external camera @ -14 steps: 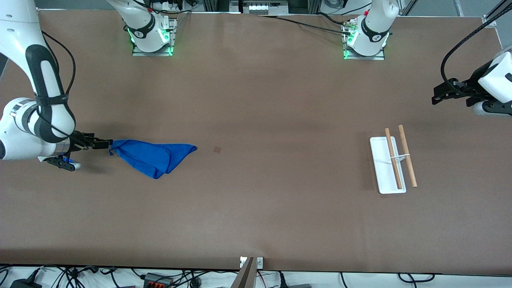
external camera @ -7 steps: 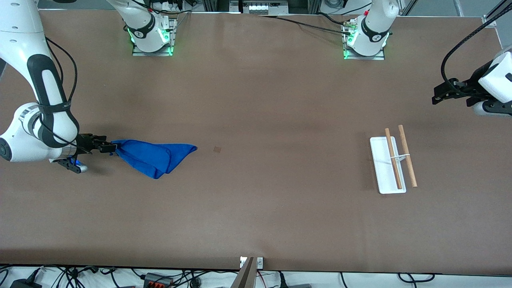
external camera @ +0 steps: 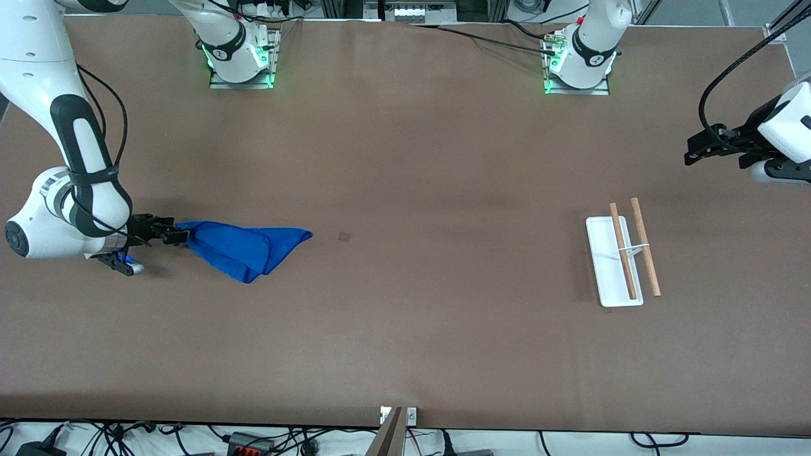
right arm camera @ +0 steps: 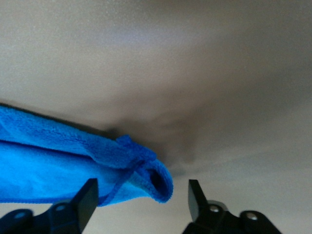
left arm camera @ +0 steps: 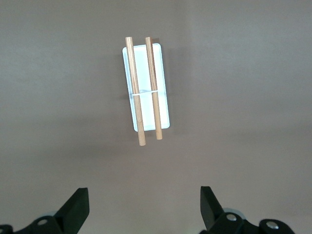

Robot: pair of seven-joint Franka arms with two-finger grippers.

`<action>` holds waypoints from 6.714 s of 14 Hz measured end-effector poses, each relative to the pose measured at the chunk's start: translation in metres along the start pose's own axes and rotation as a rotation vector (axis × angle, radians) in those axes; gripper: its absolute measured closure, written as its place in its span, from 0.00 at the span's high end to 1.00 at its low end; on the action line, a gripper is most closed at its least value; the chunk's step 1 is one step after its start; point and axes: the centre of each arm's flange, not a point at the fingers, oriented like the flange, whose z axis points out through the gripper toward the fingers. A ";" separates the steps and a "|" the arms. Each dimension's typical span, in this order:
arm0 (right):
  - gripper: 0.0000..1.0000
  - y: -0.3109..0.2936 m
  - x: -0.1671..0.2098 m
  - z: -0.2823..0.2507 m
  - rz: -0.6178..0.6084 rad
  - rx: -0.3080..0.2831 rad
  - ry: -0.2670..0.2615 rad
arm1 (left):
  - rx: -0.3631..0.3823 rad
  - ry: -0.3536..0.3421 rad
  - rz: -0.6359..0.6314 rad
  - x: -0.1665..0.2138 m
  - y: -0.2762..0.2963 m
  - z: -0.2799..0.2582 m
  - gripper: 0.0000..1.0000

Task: Pass towel and hang on rack

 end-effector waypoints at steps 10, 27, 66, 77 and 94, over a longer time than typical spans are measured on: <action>0.18 0.000 0.004 0.003 -0.056 -0.003 0.003 | 0.000 0.000 -0.001 0.000 0.000 0.000 1.00; 0.05 -0.290 -0.112 -0.156 -0.504 -0.061 0.009 | 0.000 -0.001 -0.002 0.000 -0.001 0.000 1.00; 0.05 -0.639 -0.447 -0.122 -0.700 0.348 0.439 | -0.575 0.541 1.304 0.021 0.215 0.272 1.00; 0.05 -0.639 -0.446 -0.123 -0.700 0.344 0.446 | -0.629 0.745 1.327 0.025 0.263 0.310 0.68; 0.51 -0.631 -0.425 -0.130 -0.690 0.310 0.493 | -0.619 0.771 1.213 0.040 0.226 0.319 0.03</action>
